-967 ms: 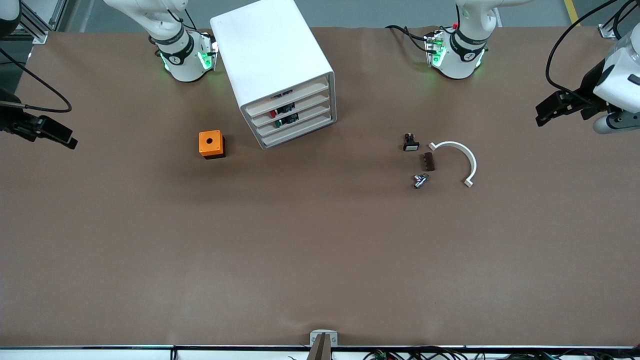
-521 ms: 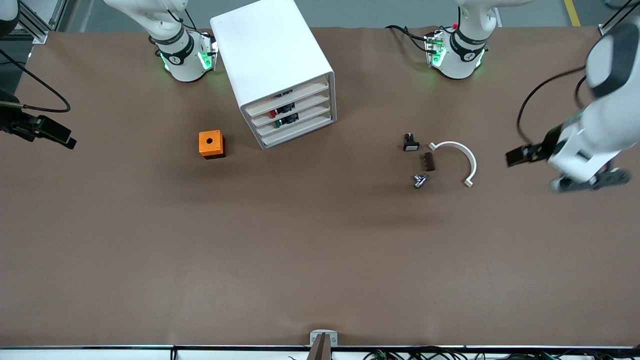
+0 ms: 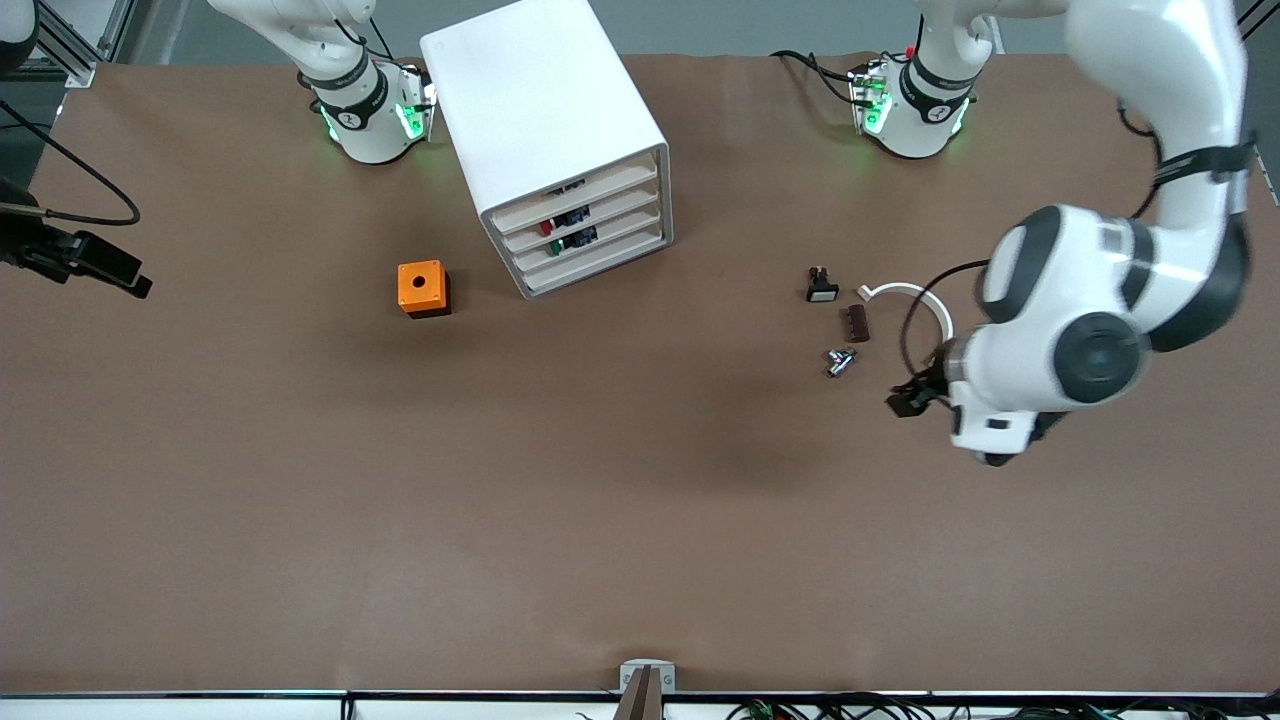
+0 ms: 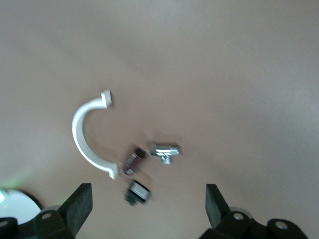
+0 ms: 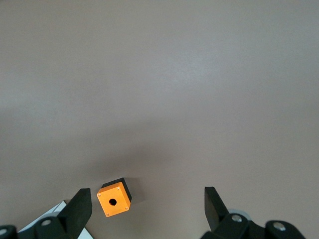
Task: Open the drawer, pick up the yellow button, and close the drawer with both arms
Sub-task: 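Move the left gripper toward the front of the white drawer cabinet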
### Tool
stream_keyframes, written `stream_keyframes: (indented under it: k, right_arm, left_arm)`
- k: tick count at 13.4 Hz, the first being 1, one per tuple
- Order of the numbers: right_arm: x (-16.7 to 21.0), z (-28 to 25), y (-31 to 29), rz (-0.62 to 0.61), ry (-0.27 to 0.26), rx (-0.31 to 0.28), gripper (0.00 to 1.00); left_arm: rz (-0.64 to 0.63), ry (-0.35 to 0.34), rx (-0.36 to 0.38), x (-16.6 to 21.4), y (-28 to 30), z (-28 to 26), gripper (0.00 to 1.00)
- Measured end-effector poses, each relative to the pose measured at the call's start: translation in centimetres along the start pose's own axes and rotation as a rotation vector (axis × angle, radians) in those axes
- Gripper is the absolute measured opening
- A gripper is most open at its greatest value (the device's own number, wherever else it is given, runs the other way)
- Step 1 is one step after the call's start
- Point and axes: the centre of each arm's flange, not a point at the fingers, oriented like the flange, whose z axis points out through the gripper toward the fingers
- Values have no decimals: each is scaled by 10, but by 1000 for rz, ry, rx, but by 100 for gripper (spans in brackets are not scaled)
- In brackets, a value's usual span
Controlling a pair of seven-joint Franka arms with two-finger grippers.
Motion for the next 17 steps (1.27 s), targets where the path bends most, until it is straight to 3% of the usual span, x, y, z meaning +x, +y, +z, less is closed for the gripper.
stream_keyframes:
  k: [2,6,12,14,17]
  right_arm:
    - [0,0,1,1,-1,0,100]
    - [1,0,8,13,-1,0,100]
    - [1,1,9,-1,-2,0,100]
    - [1,0,9,-101,0,0,100]
    - [2,0,9,-271,5,1,100]
  left_arm:
    - [-109,-26,8,-28,27,19,100]
    - [-414,-188,-1,-55,59,50,100]
    - [-861,-499,89,-101,89,67,98]
    - [-986,-592,145,-108,97,75,97]
    - [-1143,-674,232,-119,105,82,94]
